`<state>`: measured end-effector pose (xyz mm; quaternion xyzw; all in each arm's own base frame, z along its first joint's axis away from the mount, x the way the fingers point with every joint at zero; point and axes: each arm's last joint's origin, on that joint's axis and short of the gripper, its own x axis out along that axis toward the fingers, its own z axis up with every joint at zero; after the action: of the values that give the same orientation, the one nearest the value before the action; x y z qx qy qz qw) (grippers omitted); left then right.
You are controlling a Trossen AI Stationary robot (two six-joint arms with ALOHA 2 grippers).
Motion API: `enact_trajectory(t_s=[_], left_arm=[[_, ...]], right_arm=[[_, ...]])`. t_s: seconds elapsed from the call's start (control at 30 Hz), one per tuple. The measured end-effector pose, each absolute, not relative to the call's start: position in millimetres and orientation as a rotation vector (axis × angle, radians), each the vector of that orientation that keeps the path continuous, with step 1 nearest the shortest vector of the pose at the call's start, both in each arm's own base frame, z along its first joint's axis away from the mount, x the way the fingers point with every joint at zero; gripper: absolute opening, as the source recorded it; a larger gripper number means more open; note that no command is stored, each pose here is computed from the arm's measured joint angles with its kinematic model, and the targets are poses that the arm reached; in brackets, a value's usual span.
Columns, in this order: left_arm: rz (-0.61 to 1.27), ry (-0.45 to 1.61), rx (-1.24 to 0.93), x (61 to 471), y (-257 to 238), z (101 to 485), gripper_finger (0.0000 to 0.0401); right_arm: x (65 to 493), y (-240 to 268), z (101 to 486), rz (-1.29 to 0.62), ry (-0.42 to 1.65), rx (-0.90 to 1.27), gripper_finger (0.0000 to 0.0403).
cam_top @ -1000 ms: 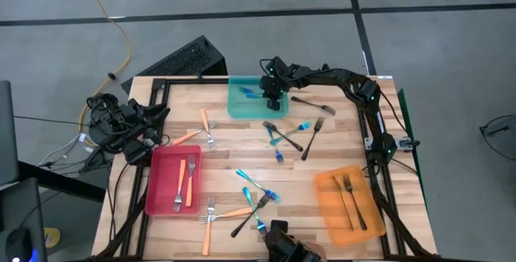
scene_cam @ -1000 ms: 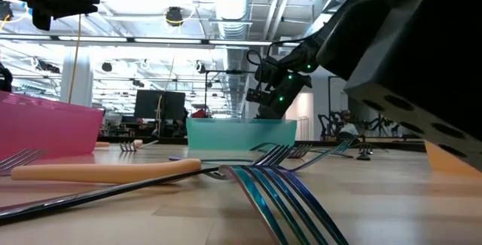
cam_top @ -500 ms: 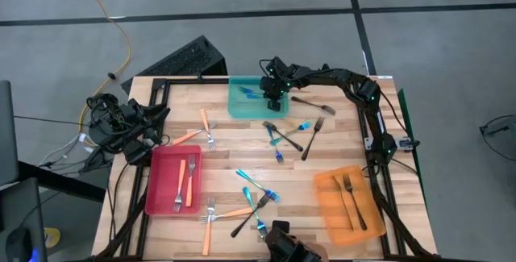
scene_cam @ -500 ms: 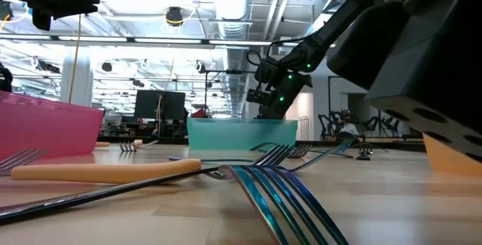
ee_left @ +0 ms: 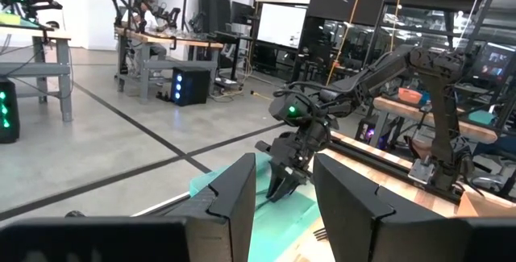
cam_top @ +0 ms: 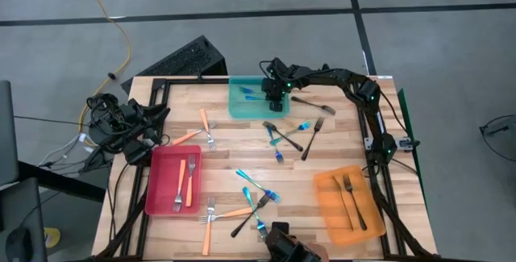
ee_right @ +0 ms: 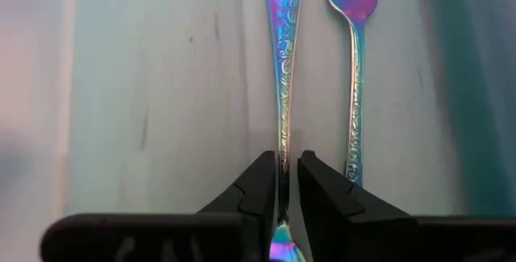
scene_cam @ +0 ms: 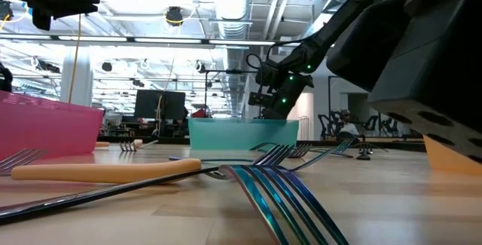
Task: Sort silverware by color (type)
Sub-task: Put the blue fork into the blue bin, then put the black fork into the orange bin
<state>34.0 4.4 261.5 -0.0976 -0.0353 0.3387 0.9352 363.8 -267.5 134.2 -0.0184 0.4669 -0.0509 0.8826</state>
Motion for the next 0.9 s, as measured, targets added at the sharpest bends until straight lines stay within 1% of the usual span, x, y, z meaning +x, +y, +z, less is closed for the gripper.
enact_trajectory(t_s=[0.13, 0.4, 0.77, 0.9], left_arm=[[0.692, -0.072, -0.199, 34.0, 4.4, 261.5, 0.0112], [0.692, -0.072, -0.2, 34.0, 4.4, 261.5, 0.0112], [0.692, -0.072, -0.2, 34.0, 4.4, 261.5, 0.0112], [0.692, -0.072, -0.199, 34.0, 4.4, 261.5, 0.0112]], right_arm=[[364.0, -267.6, 134.3, -0.106, 0.969, -0.04, 0.0092], [364.6, -268.0, 136.0, -0.106, 0.967, -0.04, 0.0093], [377.7, -276.4, 178.6, -0.107, 0.95, -0.055, 0.0094], [379.6, -274.5, 195.7, -0.073, 0.989, -0.063, 0.0094]])
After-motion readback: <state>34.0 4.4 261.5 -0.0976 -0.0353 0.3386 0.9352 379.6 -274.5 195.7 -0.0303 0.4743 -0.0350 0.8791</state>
